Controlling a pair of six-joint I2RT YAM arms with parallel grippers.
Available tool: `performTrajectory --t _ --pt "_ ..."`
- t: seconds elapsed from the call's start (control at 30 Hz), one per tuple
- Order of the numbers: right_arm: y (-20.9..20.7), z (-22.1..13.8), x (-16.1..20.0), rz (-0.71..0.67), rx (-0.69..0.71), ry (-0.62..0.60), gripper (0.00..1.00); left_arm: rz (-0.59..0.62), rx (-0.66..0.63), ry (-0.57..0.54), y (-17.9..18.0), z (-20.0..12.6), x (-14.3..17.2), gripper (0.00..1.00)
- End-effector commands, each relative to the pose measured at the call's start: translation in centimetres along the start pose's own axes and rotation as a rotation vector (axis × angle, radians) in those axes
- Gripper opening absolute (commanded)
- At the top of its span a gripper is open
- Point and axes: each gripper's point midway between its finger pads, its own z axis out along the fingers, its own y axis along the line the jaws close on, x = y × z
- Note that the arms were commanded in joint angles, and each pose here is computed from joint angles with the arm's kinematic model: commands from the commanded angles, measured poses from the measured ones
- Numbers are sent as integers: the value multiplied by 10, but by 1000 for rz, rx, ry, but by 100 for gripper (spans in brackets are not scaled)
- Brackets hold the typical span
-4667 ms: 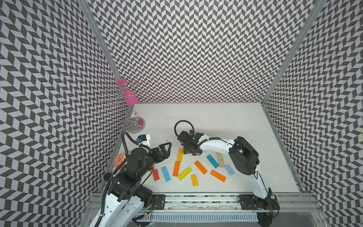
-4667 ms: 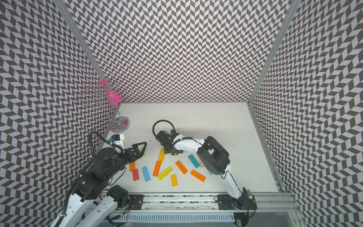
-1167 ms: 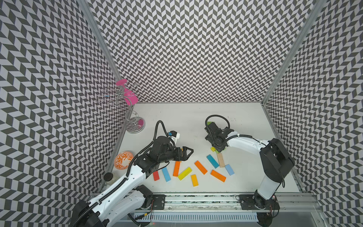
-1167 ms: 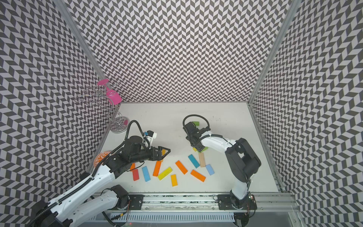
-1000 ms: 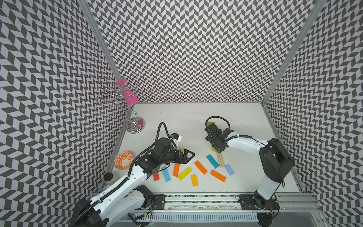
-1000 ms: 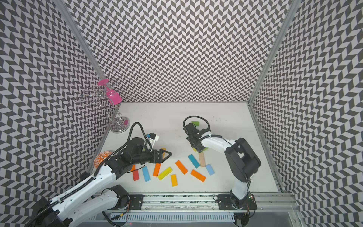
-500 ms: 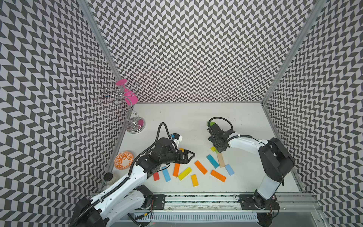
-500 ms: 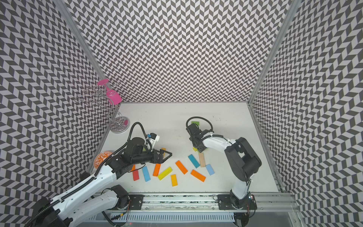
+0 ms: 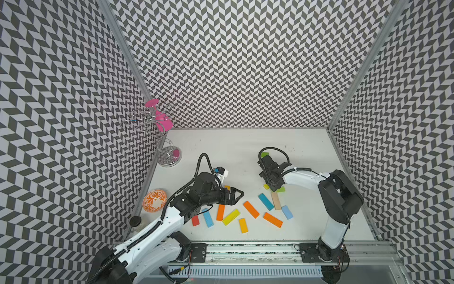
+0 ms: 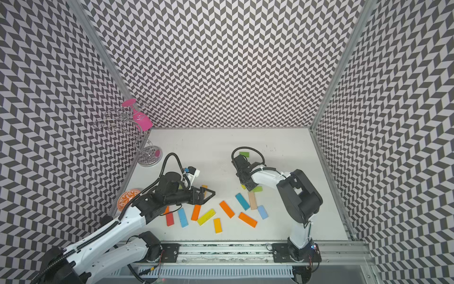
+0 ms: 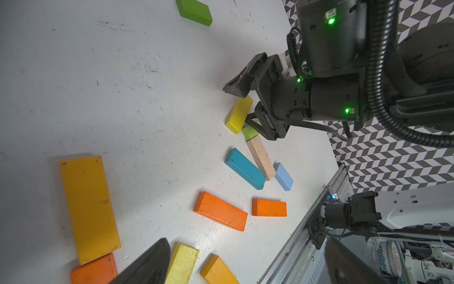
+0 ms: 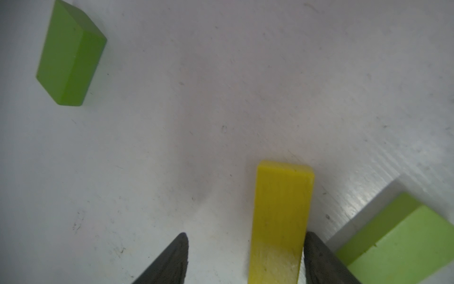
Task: Assemble a giraffe with building blocks
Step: Assemble the building block at the center of the board.
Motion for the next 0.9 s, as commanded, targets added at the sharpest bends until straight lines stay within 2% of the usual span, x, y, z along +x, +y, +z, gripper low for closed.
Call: performTrajectory --t 0.0,0.23,0.6,0.87 --pt "-10 8 2 -2 32 0 65 24 12 -5 -2 0 1 99" --pt "-20 5 -6 -47 73 -39 51 61 -22 -26 -1 -1 -10 99" --pt "-31 21 -6 -135 187 18 48 111 -35 -50 -14 -1 -37 100" --pt "-45 32 6 -175 270 83 44 127 -72 -84 -10 -13 -49 100"
